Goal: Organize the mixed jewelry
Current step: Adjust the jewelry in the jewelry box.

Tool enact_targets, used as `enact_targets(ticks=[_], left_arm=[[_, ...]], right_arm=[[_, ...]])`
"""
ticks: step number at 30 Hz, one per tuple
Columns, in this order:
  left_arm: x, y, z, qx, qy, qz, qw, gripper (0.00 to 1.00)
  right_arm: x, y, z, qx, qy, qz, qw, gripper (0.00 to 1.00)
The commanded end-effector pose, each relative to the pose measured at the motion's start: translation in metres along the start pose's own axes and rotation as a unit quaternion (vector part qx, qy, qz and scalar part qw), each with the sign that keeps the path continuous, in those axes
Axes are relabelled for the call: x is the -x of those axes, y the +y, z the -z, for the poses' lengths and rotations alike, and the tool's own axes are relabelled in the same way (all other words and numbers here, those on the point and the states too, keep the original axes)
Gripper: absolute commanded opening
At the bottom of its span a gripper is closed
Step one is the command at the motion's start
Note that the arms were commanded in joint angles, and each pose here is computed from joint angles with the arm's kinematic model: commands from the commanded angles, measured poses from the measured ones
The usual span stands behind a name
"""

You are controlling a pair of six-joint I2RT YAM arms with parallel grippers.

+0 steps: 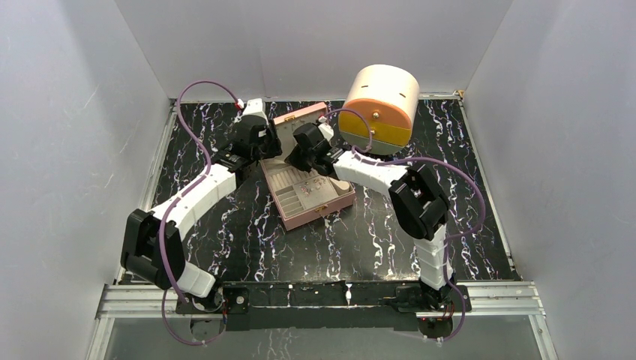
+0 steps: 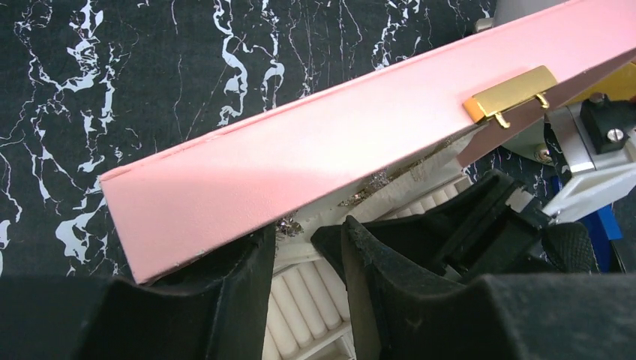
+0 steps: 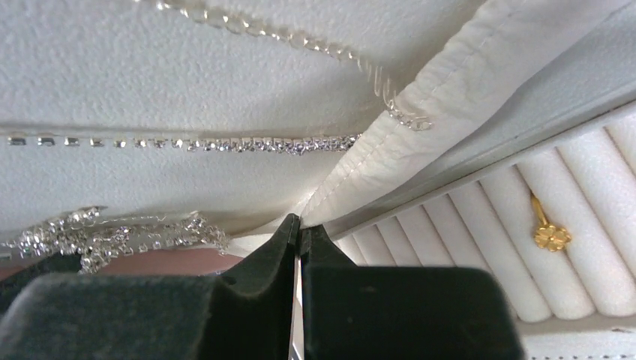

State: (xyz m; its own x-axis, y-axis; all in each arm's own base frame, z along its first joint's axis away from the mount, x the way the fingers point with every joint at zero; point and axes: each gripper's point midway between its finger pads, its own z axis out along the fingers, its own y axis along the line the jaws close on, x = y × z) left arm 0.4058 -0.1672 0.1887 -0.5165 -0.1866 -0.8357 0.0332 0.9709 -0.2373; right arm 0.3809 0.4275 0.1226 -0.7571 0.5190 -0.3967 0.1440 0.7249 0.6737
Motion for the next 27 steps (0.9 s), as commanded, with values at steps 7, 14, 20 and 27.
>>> enact_targets(ticks=[7,14,20,27], left_arm=[[0.014,0.017,-0.006,0.048,-0.036,-0.002,0.998,0.37],[0.009,0.022,-0.006,0.061,-0.028,-0.007,0.998,0.37],[0.006,0.024,-0.009,0.07,-0.018,-0.012,0.997,0.37],[0.003,0.025,-0.009,0.071,-0.014,-0.015,0.997,0.37]], right_arm=[[0.003,0.021,0.033,0.084,0.006,0.059,0.995,0.07],[0.011,0.066,0.055,0.192,-0.007,0.12,0.974,0.13],[0.022,0.068,0.069,0.194,-0.033,0.109,0.975,0.15],[0.028,0.07,0.094,0.241,-0.064,0.104,0.963,0.21]])
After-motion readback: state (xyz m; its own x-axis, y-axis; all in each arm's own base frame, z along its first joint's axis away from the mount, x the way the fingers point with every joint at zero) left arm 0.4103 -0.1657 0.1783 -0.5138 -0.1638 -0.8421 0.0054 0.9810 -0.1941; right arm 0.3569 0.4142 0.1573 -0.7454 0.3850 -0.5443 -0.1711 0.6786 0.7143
